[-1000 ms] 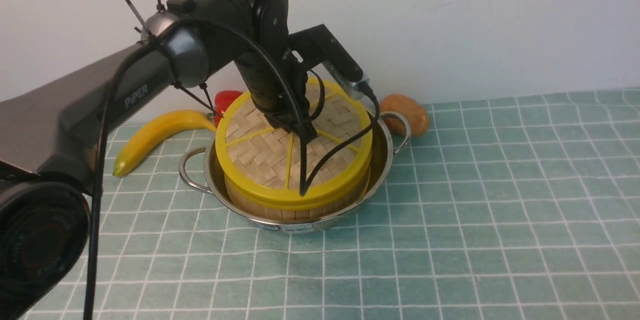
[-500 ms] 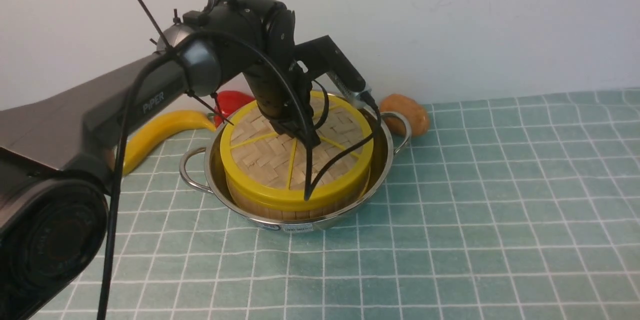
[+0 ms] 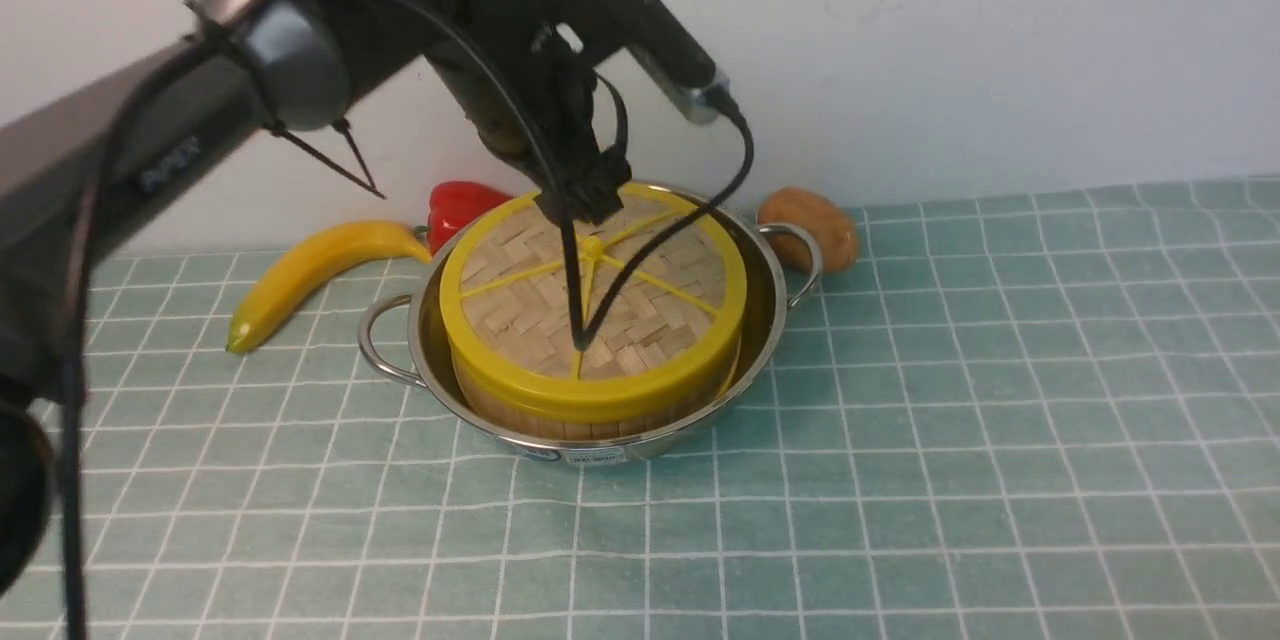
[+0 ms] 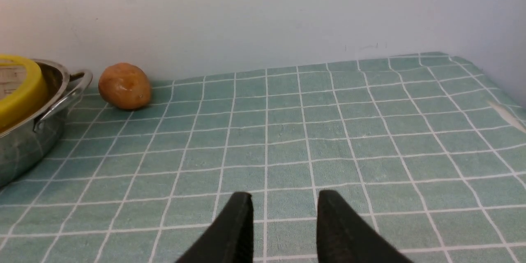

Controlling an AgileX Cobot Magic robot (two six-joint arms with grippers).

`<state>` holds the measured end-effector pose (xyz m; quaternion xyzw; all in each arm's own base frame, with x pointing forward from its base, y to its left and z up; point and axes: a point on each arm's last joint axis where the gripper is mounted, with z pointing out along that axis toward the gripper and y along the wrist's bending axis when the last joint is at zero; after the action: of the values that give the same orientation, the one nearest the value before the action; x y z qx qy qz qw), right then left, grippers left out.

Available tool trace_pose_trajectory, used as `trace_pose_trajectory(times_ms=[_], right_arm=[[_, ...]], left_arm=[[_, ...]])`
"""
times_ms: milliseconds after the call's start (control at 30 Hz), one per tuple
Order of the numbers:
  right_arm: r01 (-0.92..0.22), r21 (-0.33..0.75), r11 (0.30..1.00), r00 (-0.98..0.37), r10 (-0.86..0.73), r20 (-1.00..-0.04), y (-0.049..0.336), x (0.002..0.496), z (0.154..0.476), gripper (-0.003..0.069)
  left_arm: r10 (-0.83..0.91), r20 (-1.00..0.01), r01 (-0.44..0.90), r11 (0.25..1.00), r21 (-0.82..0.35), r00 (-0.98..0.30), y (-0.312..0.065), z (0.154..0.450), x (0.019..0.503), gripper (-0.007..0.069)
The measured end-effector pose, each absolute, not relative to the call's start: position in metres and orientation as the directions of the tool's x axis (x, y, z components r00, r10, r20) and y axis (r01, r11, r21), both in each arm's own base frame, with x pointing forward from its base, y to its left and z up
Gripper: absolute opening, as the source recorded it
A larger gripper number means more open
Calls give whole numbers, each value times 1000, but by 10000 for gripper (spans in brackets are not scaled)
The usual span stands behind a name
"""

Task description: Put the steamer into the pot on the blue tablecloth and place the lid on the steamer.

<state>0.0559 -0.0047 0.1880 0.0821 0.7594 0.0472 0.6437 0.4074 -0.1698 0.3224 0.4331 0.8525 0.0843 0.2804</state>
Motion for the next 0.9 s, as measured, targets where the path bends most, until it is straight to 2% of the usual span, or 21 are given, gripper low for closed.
trace_pose_trajectory(times_ms=[133,233,667,867,900], right_arm=[[64,177,982,-158,185,-970,-5,56,188,240],[64,177,982,-158,185,-970,-5,56,188,240],[64,177,982,-158,185,-970,-5,56,188,240],[63,177,982,-157,185,-970,-5,56,188,240],[63,177,982,-157,185,-970,-5,56,188,240]], left_arm=[[717,-524,617,682,393,-460,-162,367,389,627],[695,-573,591,700,401,-435,-160,381,383,599],[684,-622,569,704,425,-381,-161,389,386,399],[585,-714,546,768,335,-385,-147,409,344,314],[545,-760,530,787,316,-355,-138,414,324,289]])
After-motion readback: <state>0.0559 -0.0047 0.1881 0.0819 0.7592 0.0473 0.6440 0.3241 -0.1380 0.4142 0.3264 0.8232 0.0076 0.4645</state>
